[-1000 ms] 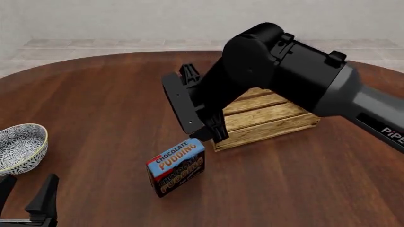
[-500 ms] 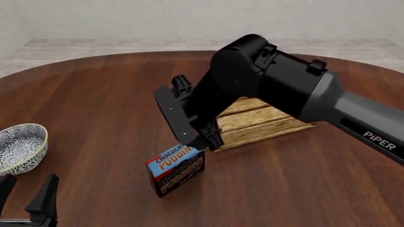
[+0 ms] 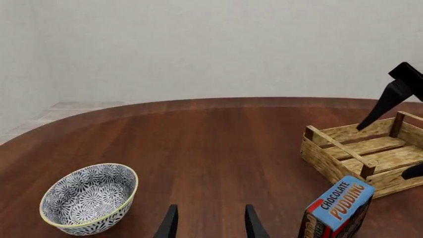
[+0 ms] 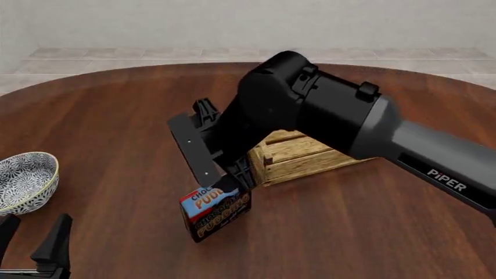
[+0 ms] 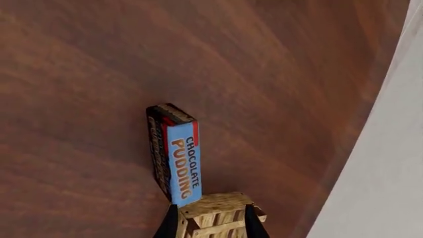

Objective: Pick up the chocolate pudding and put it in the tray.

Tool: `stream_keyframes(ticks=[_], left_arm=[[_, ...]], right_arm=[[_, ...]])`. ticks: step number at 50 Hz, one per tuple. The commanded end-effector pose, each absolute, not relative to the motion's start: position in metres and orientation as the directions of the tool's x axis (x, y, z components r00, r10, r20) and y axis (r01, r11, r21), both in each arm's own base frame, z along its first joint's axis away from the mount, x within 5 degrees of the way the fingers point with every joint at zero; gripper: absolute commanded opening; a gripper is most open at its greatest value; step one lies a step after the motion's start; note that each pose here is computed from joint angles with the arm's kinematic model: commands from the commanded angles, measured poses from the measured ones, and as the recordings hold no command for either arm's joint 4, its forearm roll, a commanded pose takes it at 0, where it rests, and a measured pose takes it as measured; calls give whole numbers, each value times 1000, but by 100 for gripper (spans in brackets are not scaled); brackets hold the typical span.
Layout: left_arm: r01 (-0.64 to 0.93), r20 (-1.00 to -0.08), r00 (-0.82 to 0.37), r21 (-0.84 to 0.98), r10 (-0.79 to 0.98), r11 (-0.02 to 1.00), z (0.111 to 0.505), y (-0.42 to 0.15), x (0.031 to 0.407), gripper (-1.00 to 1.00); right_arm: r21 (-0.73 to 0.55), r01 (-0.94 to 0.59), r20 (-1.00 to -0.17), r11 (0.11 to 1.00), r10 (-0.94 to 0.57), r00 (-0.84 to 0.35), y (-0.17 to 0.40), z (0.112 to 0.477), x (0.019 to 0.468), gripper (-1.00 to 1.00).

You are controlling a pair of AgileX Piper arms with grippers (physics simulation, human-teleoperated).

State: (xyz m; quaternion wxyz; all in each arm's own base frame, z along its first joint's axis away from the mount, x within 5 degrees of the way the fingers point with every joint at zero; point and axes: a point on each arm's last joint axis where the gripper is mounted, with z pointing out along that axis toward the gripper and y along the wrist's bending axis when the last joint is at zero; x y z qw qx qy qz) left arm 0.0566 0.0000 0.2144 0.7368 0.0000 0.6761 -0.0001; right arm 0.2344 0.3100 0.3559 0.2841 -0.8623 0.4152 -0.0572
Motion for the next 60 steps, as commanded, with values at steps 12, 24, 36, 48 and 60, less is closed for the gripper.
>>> stream_keyframes(ticks=[12,24,36,48,60], left_arm=[[0,-996,86,0,0,1000,214,0,57,100],[0,-996,86,0,0,1000,214,0,57,100],[0,-996,86,0,0,1000,214,0,57,100],[0,-996,86,0,0,1000,214,0,57,100],[0,-996,86,0,0,1000,214,0,57,100]], right_arm=[[-503,-712,-164,-489,-755,634,323,332,222,100],[-483,-727,-164,-488,-765,622,321,324,221,100],[-467,-740,-161,-485,-776,610,321,318,225,100],[-452,-747,-151,-488,-783,603,320,310,233,100],[-444,-753,-148,-485,-790,595,323,305,240,100]])
